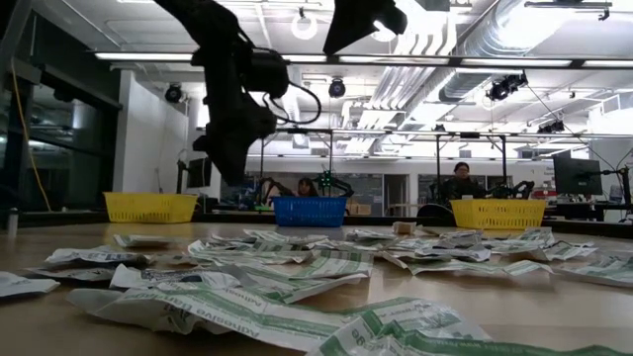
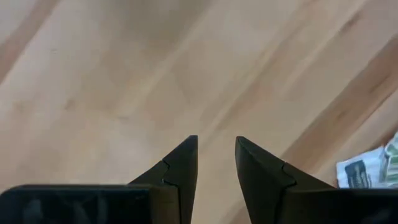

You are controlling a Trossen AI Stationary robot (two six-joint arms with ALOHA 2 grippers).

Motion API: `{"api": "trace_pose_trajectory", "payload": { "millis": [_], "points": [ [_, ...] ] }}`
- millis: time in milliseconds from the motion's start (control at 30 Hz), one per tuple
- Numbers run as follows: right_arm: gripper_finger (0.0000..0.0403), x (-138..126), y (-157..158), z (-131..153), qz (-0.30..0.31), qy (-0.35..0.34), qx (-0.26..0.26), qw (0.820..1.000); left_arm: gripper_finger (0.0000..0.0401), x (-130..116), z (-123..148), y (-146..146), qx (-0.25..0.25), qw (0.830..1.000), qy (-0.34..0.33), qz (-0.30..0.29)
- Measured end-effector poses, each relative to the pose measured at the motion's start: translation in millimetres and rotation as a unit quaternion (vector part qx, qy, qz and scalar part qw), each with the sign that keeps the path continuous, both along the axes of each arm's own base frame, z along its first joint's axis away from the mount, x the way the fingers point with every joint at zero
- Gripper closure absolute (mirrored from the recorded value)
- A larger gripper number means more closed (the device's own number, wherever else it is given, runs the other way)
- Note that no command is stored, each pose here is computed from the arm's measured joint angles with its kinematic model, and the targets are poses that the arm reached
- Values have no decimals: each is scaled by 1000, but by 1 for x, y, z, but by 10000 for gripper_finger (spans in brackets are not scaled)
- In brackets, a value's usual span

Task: Pick & Place First Aid Supplies
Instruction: Put the green bandage pack into the top blue bin

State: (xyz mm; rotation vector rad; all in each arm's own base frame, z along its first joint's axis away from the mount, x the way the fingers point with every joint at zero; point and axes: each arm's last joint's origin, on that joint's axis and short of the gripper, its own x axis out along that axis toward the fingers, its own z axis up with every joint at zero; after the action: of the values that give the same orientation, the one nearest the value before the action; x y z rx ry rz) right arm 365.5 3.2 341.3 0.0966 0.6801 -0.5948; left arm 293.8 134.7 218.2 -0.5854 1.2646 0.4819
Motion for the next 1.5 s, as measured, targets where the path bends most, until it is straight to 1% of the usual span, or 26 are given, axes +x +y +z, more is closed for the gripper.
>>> {"api": "trace_pose_trajectory", "payload": {
  "millis": [133,300,467,600,700,800,900,1033,1167,1300,1500],
  "points": [
    [402,0,17,-8,20,27,0,999,293,-14,-7,-29,-10,999,-13,28],
    [402,-4,36,-10,42,40,10,998,293,-45,-20,-68,-32,996,-44,67],
    [402,1,52,-15,74,32,26,996,293,-69,-33,-103,-71,990,-92,83],
    [402,16,65,-25,100,2,66,993,293,-81,-37,-120,-84,986,-116,81],
    [402,34,77,-40,107,-24,88,990,293,-89,-40,-128,-86,987,-114,70],
    [402,47,91,-58,81,-51,89,991,293,-95,-43,-134,-88,988,-113,57],
    [402,59,103,-74,62,-81,120,987,293,-101,-49,-141,-96,988,-117,41],
    [403,72,116,-100,49,-95,152,983,293,-105,-58,-148,-113,984,-138,21],
    [403,84,128,-125,46,-112,171,978,293,-109,-67,-151,-125,982,-141,12],
    [403,92,137,-157,27,-110,194,974,293,-108,-67,-151,-122,982,-147,-1],
    [403,101,142,-187,22,-113,219,969,293,-106,-65,-151,-123,979,-162,-7]
  ]
}}
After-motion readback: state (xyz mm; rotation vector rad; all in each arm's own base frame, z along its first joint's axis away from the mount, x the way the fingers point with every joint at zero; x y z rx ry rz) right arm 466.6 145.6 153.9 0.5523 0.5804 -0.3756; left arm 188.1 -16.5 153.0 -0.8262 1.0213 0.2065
